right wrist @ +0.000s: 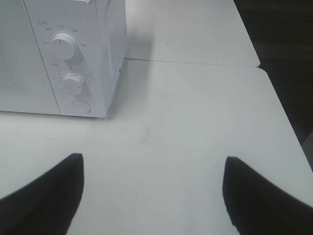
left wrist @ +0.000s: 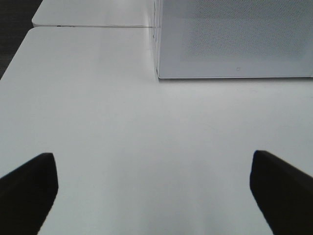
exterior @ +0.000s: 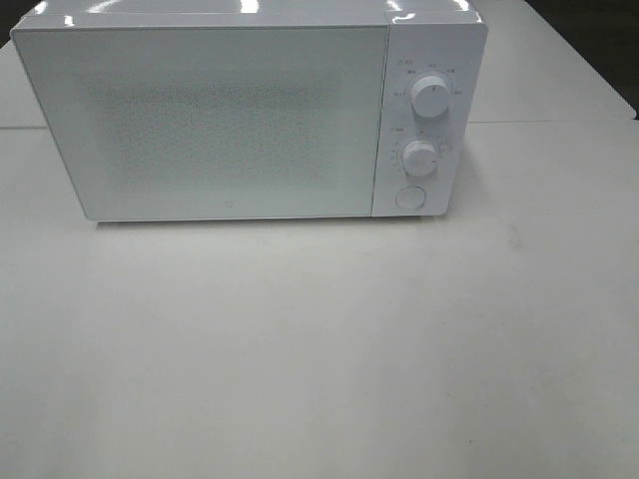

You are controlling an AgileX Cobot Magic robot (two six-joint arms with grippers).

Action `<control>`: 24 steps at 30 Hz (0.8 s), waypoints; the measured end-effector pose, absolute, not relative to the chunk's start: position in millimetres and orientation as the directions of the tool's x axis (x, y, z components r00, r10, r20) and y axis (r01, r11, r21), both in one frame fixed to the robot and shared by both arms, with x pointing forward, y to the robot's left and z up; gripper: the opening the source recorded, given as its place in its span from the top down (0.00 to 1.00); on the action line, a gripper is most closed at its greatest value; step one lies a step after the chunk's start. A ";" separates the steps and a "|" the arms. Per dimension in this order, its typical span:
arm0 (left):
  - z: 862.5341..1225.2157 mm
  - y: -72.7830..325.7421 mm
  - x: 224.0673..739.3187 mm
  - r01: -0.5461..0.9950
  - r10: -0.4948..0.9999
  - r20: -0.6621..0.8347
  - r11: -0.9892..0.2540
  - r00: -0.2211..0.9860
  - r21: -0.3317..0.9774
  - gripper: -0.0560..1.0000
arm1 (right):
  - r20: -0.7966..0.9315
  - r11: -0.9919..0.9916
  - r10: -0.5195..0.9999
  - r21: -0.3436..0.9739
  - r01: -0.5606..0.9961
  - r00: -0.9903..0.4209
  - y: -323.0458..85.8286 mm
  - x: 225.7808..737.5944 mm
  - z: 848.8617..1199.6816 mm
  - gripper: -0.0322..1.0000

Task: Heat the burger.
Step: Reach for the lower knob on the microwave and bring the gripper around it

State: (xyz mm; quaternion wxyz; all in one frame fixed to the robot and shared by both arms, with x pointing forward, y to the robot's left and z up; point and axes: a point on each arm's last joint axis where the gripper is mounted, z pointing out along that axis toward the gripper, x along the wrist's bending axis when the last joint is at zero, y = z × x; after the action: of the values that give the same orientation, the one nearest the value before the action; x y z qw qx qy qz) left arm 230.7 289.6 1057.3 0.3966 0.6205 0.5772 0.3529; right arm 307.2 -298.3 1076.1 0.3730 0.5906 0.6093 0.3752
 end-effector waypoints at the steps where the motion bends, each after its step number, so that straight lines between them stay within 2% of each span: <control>1: 1057.3 289.6 230.7 0.436 0.996 -0.020 -0.019 0.085 0.900 0.01 | -0.013 0.024 1.000 0.895 0.445 -0.029 -297.1 317.3 1075.7 0.23; 15: 1057.3 289.6 230.7 0.436 0.996 -0.020 -0.019 0.085 0.900 0.01 | -0.015 0.039 0.998 0.882 0.469 -0.054 -289.8 371.4 1063.5 0.23; 24: 1057.3 289.6 230.7 0.436 0.996 -0.020 -0.019 0.085 0.900 0.01 | -0.009 0.041 0.997 0.912 0.408 -0.080 -285.0 397.6 1047.5 0.23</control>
State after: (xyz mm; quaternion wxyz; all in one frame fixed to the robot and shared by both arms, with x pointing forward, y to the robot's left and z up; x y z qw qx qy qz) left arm 230.7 289.6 1057.3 0.3966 0.6205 0.5772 0.3529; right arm 397.6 -285.0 1047.5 0.3711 0.5679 0.6186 0.3964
